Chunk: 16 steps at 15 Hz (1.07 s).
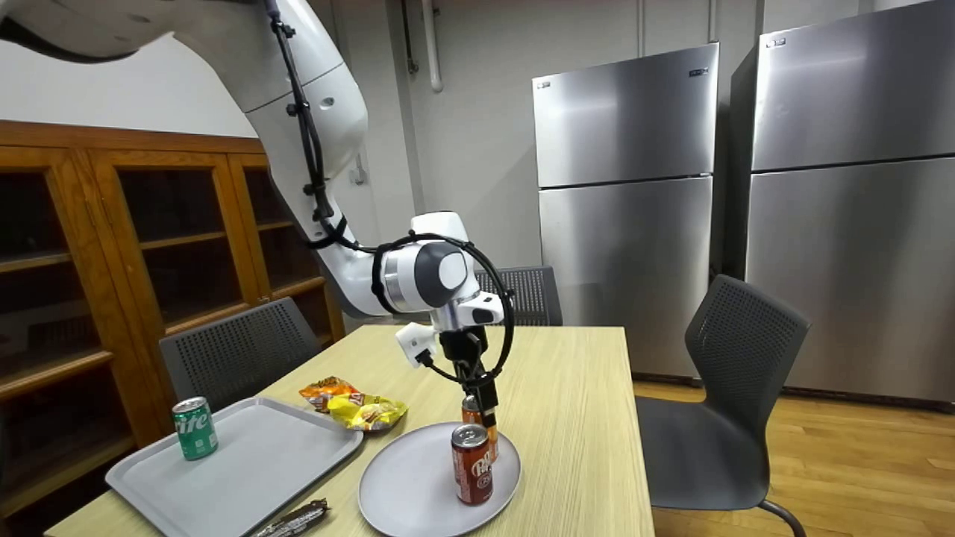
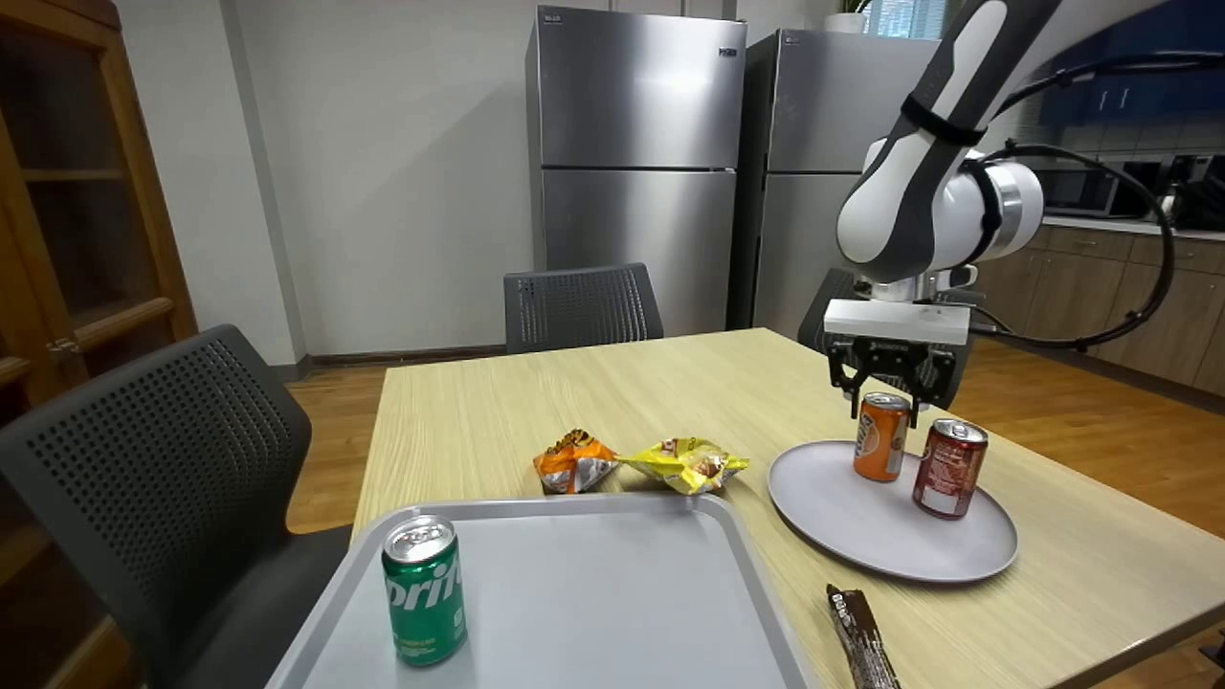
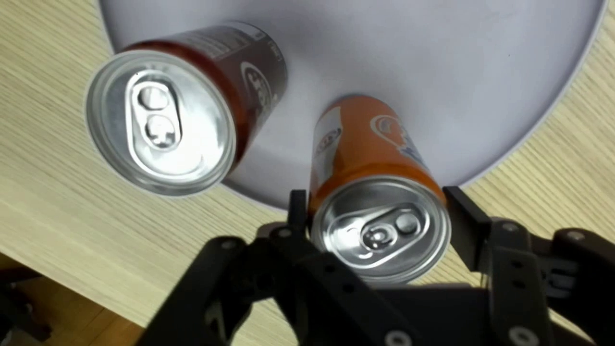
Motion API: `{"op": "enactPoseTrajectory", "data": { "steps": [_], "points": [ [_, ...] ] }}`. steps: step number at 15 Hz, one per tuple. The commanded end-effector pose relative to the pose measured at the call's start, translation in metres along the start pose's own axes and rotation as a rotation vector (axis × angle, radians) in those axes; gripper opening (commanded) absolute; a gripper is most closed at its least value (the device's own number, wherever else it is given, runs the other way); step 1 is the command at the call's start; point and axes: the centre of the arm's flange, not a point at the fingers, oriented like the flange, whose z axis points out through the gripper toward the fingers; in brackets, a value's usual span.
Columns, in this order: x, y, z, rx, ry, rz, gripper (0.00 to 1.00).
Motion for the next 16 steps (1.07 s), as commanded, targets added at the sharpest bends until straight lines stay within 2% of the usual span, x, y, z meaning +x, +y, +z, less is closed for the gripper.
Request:
{"op": "enactPoseTrajectory", "data": {
  "steps": [1,2,8,16],
  "points": [
    [-0.001,0.000,-0.008,-0.006,0.002,0.018,0.42],
    [-0.002,0.001,-0.012,-0.006,0.006,0.018,0.38],
    [-0.022,-0.001,-0.049,0.029,0.043,0.006,0.38],
    [-0.094,-0.029,-0.111,0.072,0.086,-0.059,0.38]
  ]
}}
